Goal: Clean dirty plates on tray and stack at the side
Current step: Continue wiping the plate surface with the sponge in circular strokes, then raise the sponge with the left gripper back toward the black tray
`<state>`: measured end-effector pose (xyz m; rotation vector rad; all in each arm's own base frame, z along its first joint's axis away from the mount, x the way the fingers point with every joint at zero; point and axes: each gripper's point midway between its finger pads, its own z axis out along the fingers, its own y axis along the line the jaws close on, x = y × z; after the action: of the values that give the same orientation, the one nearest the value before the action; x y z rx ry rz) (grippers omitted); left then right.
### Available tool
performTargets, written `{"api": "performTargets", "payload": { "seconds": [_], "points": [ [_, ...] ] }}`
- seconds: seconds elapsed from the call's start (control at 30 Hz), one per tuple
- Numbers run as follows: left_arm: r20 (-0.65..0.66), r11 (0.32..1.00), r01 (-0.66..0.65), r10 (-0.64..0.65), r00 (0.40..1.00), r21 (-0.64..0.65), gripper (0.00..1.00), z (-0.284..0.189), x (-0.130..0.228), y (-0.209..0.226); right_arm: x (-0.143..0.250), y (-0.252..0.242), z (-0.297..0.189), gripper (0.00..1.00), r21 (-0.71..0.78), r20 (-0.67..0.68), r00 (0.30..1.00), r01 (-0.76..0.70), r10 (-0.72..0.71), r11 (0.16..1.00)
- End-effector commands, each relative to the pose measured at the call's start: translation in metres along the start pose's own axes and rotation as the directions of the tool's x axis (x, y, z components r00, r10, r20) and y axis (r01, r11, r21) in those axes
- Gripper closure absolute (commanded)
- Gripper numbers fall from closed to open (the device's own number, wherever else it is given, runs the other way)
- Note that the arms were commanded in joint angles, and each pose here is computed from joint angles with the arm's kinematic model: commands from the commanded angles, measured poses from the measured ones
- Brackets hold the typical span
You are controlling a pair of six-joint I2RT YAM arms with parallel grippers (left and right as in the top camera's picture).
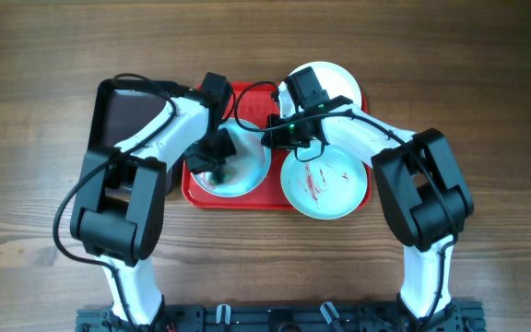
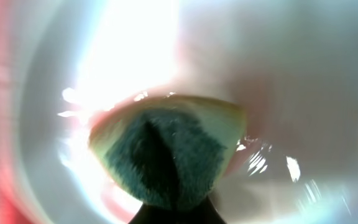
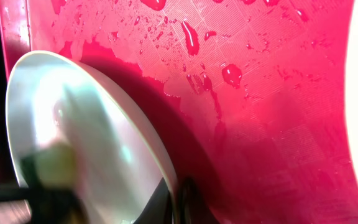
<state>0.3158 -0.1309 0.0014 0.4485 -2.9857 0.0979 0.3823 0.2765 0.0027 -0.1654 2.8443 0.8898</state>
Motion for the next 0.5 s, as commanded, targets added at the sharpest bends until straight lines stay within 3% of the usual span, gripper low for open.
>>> {"api": "performTargets", "payload": {
  "seconds": [0.0, 0.23, 0.47],
  "points": [
    [-0.238, 0.941, -0.172, 0.246, 0.94, 0.293, 0.96, 0.021, 0.058, -0.044, 0.008, -0.018, 0.012, 0.96, 0.039, -0.025, 0.998, -0.057, 0.058, 0.998],
    [-0.122, 0.925, -0.149, 0.203, 0.972, 0.35, 0.96, -0.001, 0.012, -0.05, 0.008, -0.018, 0.012, 0.96, 0.04, -0.026, 0.998, -0.056, 0.057, 0.998],
    [0.106, 0.905, -0.138, 0.104, 0.989, 0.402, 0.96, -0.088, -0.067, -0.045, 0.008, -0.018, 0.012, 0.96, 0.04, -0.026, 0.998, -0.055, 0.056, 0.998]
  ]
}}
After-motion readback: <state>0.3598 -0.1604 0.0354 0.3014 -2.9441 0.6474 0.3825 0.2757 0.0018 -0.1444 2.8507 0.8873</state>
